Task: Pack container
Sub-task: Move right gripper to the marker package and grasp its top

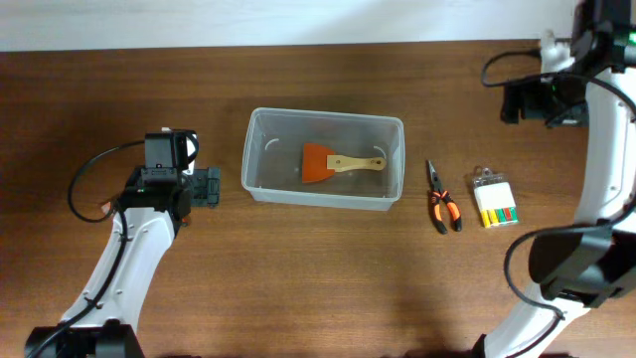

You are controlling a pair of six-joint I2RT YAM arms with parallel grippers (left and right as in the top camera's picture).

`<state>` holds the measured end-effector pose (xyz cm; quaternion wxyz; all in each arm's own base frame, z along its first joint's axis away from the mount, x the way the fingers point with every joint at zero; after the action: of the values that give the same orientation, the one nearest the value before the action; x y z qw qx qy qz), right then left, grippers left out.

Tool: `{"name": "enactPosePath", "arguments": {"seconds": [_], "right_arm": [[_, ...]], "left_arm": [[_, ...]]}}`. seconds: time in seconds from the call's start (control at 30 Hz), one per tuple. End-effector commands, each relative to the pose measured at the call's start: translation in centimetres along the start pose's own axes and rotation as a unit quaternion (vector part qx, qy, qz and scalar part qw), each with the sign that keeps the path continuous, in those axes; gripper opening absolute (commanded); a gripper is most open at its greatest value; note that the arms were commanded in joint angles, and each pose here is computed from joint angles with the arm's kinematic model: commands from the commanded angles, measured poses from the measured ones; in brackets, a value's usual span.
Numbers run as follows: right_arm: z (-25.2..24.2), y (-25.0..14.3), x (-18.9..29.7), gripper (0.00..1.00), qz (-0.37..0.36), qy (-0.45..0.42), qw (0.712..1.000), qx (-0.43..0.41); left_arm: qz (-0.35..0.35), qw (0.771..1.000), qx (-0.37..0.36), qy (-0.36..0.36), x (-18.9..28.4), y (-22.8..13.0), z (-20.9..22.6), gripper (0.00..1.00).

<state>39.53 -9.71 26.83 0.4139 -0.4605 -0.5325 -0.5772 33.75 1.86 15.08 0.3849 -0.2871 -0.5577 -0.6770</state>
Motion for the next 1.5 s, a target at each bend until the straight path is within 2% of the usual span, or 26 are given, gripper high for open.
{"name": "enactPosePath", "arguments": {"seconds": [0.0,0.23,0.4,0.5,0.97,1.2,1.3,1.4,1.47], "right_arm": [[-0.9,-1.5,-3.6,0.93,0.049,0.007,0.999,-0.009],[-1.1,-5.4,-10.3,0.92,0.128,0.018,0.991,0.022],[-1.9,-8.0,-13.7,0.96,0.166,-0.018,0.985,0.032],[-1.9,-8.8,-15.0,1.00,0.170,-0.018,0.984,0.043],[-1.2,-10.7,-18.4,0.99,0.165,0.003,0.984,0.068],[-1.0,-11.3,-20.4,1.00,0.176,0.012,0.983,0.049],[-1.1,-11.2,-20.7,0.92,0.173,0.008,0.984,0.030],[-1.1,-11.0,-20.8,0.72,0.168,0.006,0.986,0.023],[-1.1,-11.0,-20.8,0.65,0.168,0.005,0.986,0.018]], "left_arm": [[-0.006,1.000,-0.008,-0.004,0.1,0.6,-0.1,0.99],[-0.006,1.000,-0.008,-0.004,0.1,0.6,-0.1,0.99],[-0.006,1.000,-0.008,-0.004,0.1,0.6,-0.1,0.99],[-0.006,1.000,-0.008,-0.004,0.1,0.6,-0.1,0.99],[-0.006,1.000,-0.008,-0.004,0.1,0.6,-0.1,0.99],[-0.006,1.000,-0.008,-0.004,0.1,0.6,-0.1,0.99],[-0.006,1.000,-0.008,-0.004,0.1,0.6,-0.1,0.99],[-0.006,1.000,-0.008,-0.004,0.1,0.6,-0.1,0.99],[-0.006,1.000,-0.008,-0.004,0.1,0.6,-0.1,0.99]]}}
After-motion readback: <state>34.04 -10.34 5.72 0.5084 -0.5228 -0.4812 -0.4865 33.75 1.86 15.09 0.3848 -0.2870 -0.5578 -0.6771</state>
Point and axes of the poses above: each gripper's point midway between its finger pads, its own x axis back along the fingers, its own z axis along the line the jaws close on, y = z × x, the point moved 6 cm from there along x, back along the fingers
